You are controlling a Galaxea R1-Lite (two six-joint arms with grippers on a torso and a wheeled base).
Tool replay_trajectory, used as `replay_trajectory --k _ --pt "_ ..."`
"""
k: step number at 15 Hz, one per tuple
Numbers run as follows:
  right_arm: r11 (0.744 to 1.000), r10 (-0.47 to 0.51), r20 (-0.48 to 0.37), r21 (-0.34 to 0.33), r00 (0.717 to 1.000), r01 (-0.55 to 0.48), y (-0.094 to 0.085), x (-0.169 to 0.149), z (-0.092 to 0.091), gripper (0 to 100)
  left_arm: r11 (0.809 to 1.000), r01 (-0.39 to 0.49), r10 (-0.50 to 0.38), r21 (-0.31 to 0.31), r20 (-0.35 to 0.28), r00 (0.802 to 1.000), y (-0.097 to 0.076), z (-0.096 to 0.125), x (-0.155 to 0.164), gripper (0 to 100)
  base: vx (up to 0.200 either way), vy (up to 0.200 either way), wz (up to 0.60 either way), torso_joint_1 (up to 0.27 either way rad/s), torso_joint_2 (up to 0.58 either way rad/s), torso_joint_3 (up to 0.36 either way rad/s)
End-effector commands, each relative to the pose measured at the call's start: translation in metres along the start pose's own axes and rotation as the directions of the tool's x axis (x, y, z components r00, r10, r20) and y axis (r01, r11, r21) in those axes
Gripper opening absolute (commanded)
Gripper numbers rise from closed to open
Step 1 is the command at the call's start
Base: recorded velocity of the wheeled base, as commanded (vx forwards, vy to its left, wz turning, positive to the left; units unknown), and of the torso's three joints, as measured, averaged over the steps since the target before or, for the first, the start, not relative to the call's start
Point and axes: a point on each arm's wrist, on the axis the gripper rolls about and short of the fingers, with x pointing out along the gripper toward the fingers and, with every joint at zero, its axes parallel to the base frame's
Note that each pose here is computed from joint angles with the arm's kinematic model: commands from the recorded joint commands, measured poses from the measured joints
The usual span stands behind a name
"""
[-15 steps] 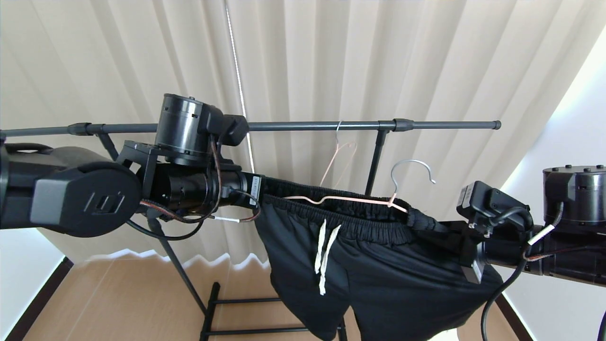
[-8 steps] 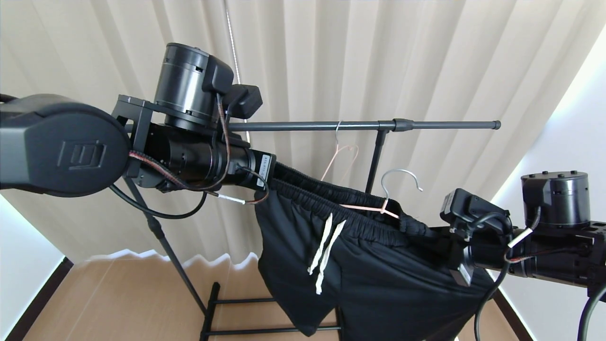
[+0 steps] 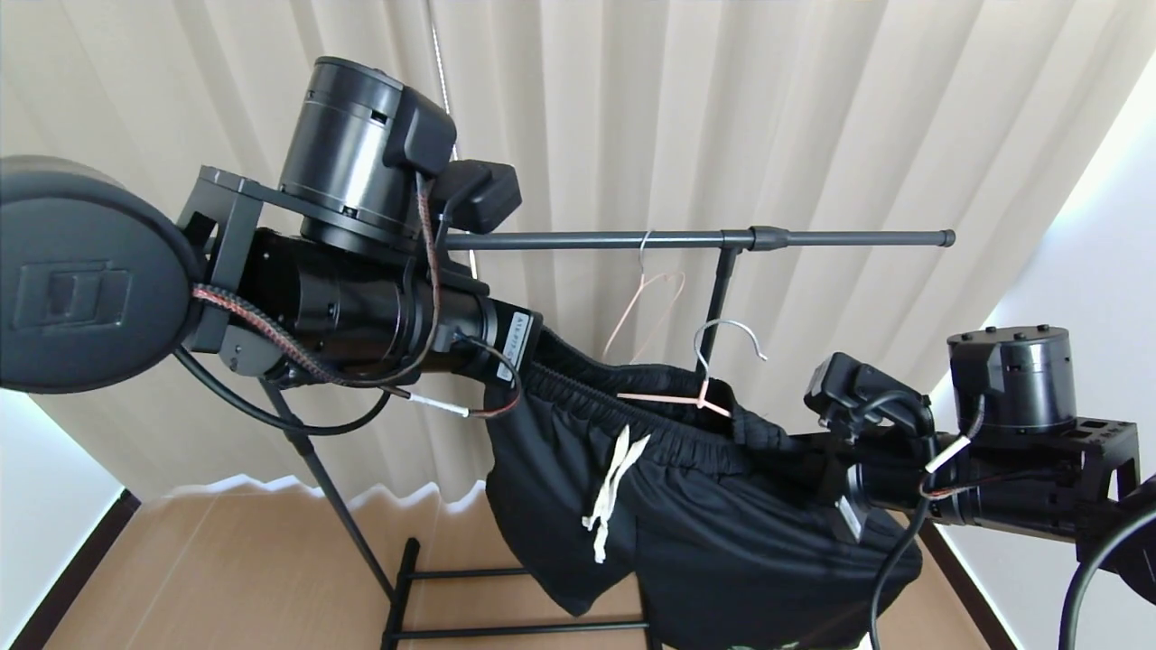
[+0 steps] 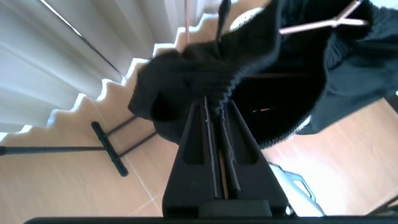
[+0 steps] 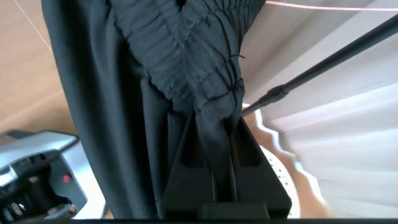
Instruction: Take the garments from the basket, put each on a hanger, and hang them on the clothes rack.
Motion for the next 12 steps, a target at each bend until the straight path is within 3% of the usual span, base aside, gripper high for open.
replay_trajectory --k 1,4,6,12 --pt "1.0 0.001 0.049 0.007 0.999 -0.001 0.002 0.004 0.004 0 0.999 0.031 -0.03 0.027 -0.039 0.999 -0.012 -0.011 0.001 0 0.0 0.0 0.0 0.0 0.0 0.0" --pt "1.0 0.011 0.072 0.002 0.997 -0.011 0.003 0.006 0.003 0 0.998 0.043 -0.04 0.038 -0.068 0.997 -0.016 -0.02 0.004 0 0.0 0.0 0.0 0.0 0.0 0.0" --pt "0.998 0.036 0.102 0.045 0.994 -0.041 0.003 0.005 0.006 0 0.997 0.057 -0.05 0.051 -0.123 0.991 -0.022 -0.036 0.008 0 0.0 0.0 0.0 0.0 0.0 0.0" --pt "0.993 0.071 0.179 0.085 0.981 -0.087 0.003 0.005 0.008 0 0.994 0.103 -0.097 0.032 -0.159 0.982 -0.039 -0.047 0.008 0 0.0 0.0 0.0 0.0 0.0 0.0"
